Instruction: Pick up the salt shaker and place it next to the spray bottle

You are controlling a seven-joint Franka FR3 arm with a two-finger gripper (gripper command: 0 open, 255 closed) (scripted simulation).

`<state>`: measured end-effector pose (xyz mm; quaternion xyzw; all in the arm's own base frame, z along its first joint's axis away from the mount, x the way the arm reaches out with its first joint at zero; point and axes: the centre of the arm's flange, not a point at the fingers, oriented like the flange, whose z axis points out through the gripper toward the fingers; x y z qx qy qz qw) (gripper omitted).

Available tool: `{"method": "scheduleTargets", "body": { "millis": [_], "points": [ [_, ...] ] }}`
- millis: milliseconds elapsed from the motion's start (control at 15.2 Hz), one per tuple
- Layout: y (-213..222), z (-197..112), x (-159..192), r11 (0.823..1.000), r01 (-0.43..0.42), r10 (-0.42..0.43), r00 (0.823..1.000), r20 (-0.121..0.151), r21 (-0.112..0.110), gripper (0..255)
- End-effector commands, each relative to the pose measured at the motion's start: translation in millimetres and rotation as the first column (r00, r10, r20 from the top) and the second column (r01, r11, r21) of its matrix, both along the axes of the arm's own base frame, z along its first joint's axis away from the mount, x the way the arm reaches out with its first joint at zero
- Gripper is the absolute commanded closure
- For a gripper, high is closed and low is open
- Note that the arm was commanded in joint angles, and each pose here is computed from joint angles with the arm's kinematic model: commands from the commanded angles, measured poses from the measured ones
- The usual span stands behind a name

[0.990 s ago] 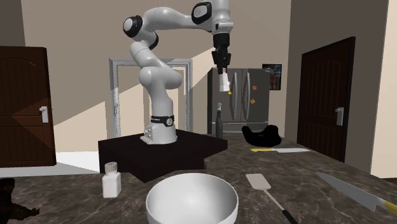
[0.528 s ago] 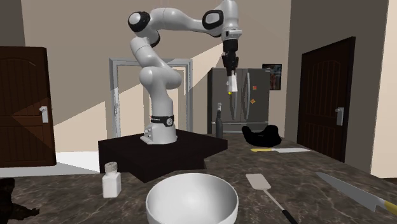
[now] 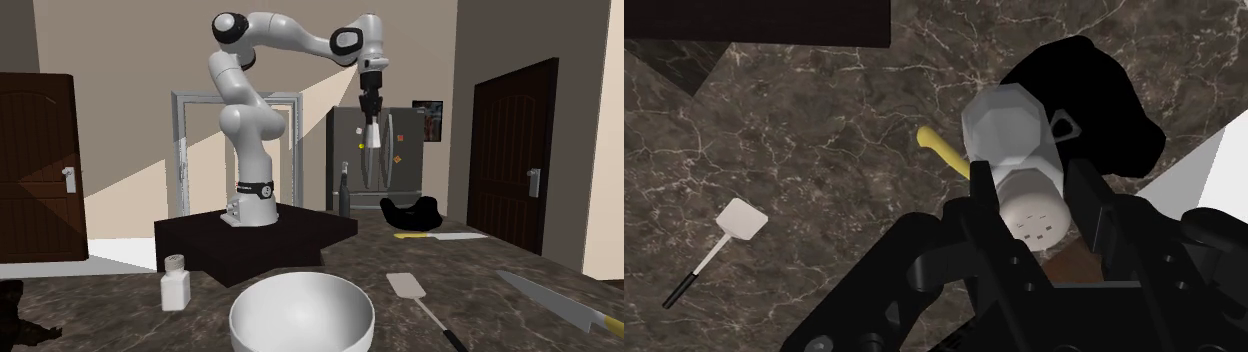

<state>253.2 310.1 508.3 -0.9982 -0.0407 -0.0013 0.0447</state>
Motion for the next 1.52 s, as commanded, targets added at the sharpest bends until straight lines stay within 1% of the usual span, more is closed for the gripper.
{"method": "scheduleTargets", "body": {
  "millis": [0, 1452],
  "points": [
    [1.2, -10.7, -0.9, 1.0, 0.001, -0.001, 1.0, 0.0, 0.0, 255],
    [1.2, -126.8, -0.9, 1.0, 0.001, -0.001, 1.0, 0.0, 0.0, 255]
  ]
}}
